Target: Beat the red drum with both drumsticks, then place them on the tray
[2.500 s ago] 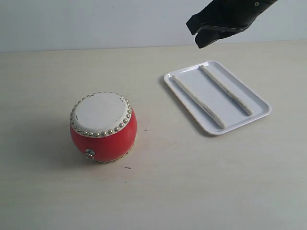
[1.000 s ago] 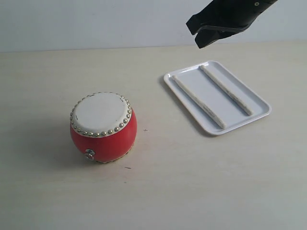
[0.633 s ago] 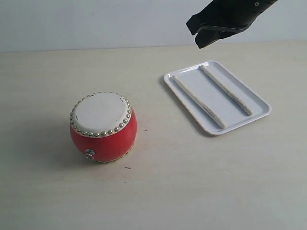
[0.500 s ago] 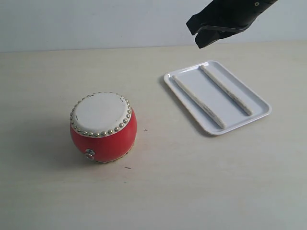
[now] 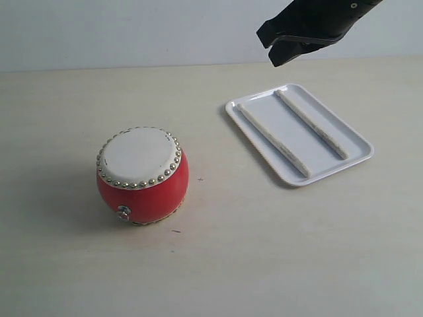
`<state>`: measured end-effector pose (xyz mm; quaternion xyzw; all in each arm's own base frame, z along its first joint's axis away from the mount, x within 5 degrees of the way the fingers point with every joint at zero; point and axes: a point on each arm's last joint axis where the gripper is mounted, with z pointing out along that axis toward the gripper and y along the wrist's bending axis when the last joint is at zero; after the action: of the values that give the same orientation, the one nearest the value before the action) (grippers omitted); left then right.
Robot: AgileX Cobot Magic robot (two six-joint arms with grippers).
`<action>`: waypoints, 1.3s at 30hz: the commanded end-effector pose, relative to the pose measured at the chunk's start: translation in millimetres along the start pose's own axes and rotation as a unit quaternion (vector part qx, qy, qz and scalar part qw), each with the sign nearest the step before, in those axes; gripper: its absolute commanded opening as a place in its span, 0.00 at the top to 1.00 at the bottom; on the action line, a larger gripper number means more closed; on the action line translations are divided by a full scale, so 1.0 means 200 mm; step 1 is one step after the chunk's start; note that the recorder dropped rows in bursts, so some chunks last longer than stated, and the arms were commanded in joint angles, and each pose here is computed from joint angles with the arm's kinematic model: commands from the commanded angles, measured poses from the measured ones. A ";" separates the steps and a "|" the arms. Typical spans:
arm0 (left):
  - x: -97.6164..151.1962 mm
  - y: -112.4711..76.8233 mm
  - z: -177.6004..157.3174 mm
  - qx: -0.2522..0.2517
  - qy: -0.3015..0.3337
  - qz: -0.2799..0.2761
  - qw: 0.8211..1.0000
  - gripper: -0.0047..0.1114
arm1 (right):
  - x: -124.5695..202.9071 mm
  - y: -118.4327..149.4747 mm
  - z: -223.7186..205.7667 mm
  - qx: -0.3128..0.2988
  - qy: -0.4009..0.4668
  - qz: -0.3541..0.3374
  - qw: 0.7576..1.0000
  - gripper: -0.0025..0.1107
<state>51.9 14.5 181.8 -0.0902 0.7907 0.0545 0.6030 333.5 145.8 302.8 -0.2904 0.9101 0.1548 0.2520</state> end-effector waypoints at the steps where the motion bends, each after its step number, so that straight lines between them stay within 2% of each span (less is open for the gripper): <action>1: 0.00 0.00 0.00 -0.001 -0.001 -0.003 1.000 0.96 | -0.01 0.00 -0.02 0.004 -0.009 -0.005 1.000 0.98; 13: 0.00 0.00 0.00 -0.001 -0.001 -0.003 1.000 0.96 | -0.01 0.00 -0.02 0.006 -0.011 -0.006 1.000 0.98; 23: 0.00 0.00 0.00 -0.001 -0.001 -0.003 1.000 0.96 | 0.02 -0.06 -0.10 0.109 -0.039 -0.066 0.991 0.98; 26: 0.00 0.00 0.00 -0.001 -0.001 -0.003 1.000 0.96 | 0.09 -0.06 -0.18 0.151 -0.064 -0.036 0.986 0.98; 31: 0.00 0.00 0.00 -0.001 -0.001 -0.003 1.000 0.96 | 0.26 -0.01 -0.32 0.186 -0.106 -0.023 0.977 0.98; 35: 0.00 0.00 0.00 -0.001 -0.001 -0.003 1.000 0.96 | 0.41 0.06 -0.49 0.202 -0.177 -0.034 0.963 0.98; 39: 0.00 0.00 0.00 -0.001 -0.001 -0.003 1.000 0.96 | 0.61 0.08 -0.64 0.225 -0.240 0.004 0.944 0.98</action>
<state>51.8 14.5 181.5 -0.0907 0.7918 0.0548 0.6015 216.4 67.3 337.9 -0.2161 0.8533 0.0119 0.4744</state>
